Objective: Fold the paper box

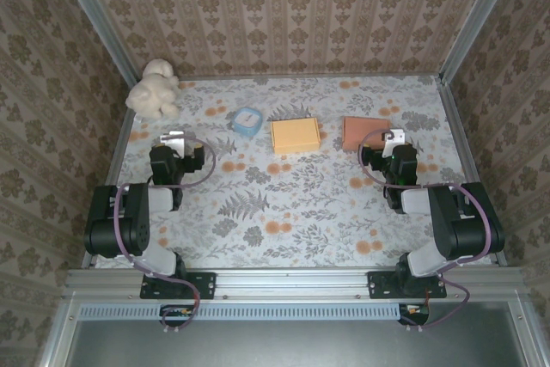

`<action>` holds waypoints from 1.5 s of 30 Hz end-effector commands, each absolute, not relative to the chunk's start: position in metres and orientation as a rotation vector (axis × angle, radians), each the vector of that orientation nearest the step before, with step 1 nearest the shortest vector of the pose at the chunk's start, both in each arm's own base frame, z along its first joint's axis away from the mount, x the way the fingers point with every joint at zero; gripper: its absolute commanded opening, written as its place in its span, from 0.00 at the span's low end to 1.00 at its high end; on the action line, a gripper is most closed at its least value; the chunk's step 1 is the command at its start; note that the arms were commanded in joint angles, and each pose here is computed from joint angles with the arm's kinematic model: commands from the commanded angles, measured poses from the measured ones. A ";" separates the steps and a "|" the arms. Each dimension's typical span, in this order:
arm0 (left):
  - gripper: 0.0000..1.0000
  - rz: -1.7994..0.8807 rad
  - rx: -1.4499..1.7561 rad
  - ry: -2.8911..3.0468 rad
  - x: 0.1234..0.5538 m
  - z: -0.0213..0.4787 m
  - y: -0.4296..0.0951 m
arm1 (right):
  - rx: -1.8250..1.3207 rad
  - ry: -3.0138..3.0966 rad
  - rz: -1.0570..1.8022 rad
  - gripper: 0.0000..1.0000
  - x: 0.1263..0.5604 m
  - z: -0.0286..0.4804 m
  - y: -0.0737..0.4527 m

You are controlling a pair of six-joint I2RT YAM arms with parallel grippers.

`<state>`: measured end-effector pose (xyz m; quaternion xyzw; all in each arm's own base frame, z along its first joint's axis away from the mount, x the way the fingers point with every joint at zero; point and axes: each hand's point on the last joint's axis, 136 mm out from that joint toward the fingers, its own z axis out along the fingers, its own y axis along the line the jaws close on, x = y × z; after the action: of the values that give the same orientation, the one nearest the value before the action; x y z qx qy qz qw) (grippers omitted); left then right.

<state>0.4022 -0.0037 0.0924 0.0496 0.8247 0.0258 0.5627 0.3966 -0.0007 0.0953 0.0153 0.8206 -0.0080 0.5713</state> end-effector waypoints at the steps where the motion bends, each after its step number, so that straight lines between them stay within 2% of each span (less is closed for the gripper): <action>1: 1.00 0.046 0.113 1.935 0.401 0.095 -0.007 | 0.058 1.921 -0.030 1.00 0.400 0.098 -0.005; 45: 1.00 0.046 0.116 1.942 0.401 0.094 -0.007 | 0.057 1.921 -0.030 1.00 0.400 0.098 -0.004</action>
<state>0.4022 -0.0037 0.0924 0.0495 0.8247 0.0257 0.5628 0.3966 -0.0007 0.0953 0.0153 0.8206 -0.0080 0.5713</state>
